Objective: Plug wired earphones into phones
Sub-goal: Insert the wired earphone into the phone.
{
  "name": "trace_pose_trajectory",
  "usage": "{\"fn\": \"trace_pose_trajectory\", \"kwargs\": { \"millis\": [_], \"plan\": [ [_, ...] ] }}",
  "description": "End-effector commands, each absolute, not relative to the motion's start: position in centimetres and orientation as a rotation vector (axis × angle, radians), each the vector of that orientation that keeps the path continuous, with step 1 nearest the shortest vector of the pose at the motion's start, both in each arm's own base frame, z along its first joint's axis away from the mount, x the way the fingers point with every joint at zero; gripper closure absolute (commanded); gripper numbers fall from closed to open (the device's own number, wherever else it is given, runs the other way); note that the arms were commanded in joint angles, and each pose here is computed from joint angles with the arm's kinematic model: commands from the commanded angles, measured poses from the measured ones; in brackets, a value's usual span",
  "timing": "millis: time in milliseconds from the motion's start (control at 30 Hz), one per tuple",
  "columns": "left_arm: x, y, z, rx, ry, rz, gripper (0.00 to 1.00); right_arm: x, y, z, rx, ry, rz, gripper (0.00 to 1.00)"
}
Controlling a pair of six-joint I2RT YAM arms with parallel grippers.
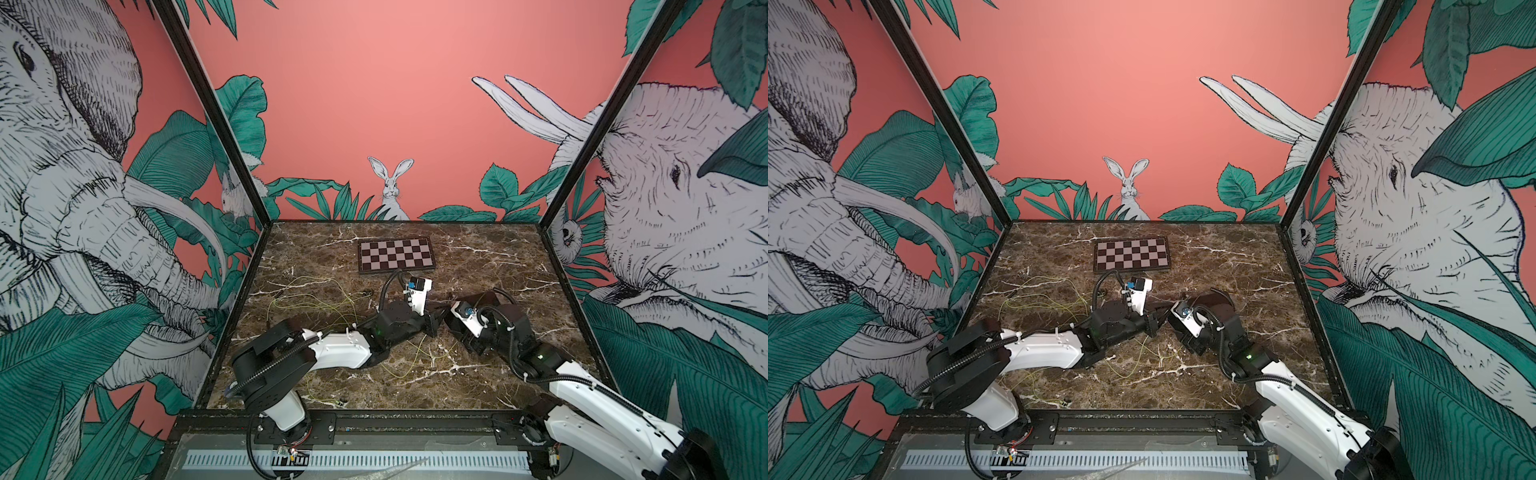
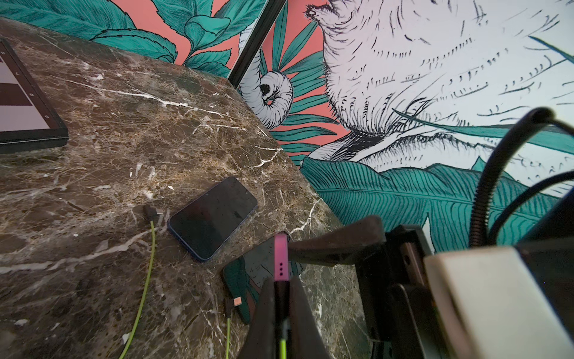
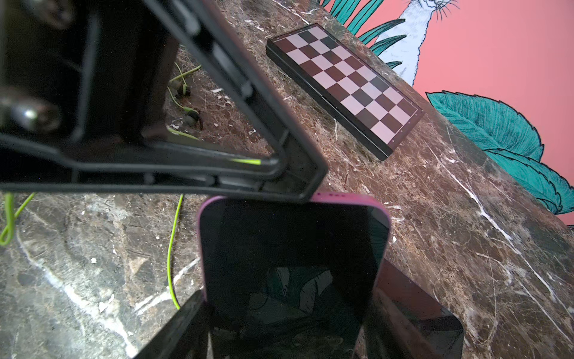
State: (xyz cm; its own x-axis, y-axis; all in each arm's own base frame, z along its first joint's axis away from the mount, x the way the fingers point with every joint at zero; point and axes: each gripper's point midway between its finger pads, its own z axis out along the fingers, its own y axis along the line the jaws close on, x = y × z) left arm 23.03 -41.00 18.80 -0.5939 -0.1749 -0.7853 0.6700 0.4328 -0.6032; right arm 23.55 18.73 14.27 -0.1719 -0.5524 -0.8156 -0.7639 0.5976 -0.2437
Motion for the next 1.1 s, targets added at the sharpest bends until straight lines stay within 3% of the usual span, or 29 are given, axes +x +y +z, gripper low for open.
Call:
{"fn": "trace_pose_trajectory", "kwargs": {
  "millis": [0,67,200,500,867,1067],
  "plan": [
    [21.5,-40.5,16.4,0.511,1.949,-1.203,1.00,24.7,20.2,21.7,-0.981,1.596,0.288,0.41],
    [21.4,-40.3,17.1,0.532,1.944,-1.188,1.00,24.5,19.7,20.9,-1.006,1.627,0.256,0.41],
    [21.0,-40.3,18.4,0.577,1.921,-1.186,0.82,24.1,18.5,19.5,-1.052,1.698,0.189,0.41],
    [20.6,-40.1,19.7,0.595,1.890,-1.200,0.64,23.9,16.9,17.6,-1.088,1.783,0.093,0.41],
    [21.5,-39.2,22.0,0.576,1.826,-1.130,0.64,22.8,17.3,17.4,-1.210,1.775,0.110,0.42],
    [22.4,-37.1,22.7,0.520,1.803,-1.034,0.64,20.4,16.1,16.0,-1.457,1.833,0.058,0.42]
  ]
}}
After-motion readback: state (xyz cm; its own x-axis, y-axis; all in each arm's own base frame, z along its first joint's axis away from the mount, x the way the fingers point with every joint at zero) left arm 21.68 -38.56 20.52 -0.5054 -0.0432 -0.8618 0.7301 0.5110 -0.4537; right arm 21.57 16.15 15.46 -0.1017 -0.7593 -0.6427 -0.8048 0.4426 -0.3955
